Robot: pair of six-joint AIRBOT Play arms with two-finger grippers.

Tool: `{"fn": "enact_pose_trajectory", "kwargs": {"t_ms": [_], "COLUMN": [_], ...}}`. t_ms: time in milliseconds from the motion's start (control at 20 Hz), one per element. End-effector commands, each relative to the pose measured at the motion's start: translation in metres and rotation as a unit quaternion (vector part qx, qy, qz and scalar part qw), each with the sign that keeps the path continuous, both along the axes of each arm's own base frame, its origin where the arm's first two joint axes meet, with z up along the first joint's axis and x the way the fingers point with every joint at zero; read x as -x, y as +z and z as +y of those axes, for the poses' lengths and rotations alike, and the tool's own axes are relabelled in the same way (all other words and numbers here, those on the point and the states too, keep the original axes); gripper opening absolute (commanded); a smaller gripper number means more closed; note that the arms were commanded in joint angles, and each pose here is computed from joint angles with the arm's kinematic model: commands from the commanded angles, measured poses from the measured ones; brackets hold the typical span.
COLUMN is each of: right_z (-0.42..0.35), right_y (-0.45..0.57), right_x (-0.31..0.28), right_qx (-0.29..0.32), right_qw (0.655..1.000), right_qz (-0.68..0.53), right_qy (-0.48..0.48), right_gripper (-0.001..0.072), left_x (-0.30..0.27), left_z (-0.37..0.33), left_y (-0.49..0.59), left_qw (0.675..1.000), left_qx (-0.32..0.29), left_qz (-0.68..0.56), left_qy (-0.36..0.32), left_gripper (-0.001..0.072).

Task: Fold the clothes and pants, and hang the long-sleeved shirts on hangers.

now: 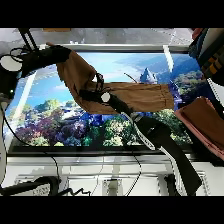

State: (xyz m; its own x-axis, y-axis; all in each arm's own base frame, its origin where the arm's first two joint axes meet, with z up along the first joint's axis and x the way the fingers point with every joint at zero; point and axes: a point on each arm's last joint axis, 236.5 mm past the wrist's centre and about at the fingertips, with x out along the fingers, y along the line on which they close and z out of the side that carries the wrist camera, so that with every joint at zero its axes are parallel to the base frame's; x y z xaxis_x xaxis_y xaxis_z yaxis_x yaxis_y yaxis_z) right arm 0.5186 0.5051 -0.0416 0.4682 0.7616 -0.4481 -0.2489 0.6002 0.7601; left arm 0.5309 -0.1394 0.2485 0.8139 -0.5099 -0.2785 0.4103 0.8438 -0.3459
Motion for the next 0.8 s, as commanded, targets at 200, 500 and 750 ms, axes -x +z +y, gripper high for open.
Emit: {"fn": "enact_pose_trajectory", "kwargs": {"t_ms": [200,500,750], "right_z": [-0.07,-0.187,-0.244], "right_y": [0.024,0.075,0.137], "right_x": [-0.052,-0.065,-0.06], "right_qx": [0.023,0.105,0.119], "right_qw": [0.999,0.994,0.992], "right_qz": [-0.023,-0.014,-0.042], "right_qy": [-0.035,-0.001,0.004], "right_gripper": [0.0026,0.0027,0.0027], "left_x": [-0.019,-0.032,-0.057], "left_z": [-0.002,-0.021,-0.026], "left_y": [-0.046,-0.094,-0.089], "left_qw": [0.999,0.995,0.993], "left_qx": [0.004,0.025,0.092], "left_qz": [0.045,0.093,0.072], "left_qy": [0.0,-0.013,0.033], "left_gripper": [0.0011,0.0011,0.0009]}}
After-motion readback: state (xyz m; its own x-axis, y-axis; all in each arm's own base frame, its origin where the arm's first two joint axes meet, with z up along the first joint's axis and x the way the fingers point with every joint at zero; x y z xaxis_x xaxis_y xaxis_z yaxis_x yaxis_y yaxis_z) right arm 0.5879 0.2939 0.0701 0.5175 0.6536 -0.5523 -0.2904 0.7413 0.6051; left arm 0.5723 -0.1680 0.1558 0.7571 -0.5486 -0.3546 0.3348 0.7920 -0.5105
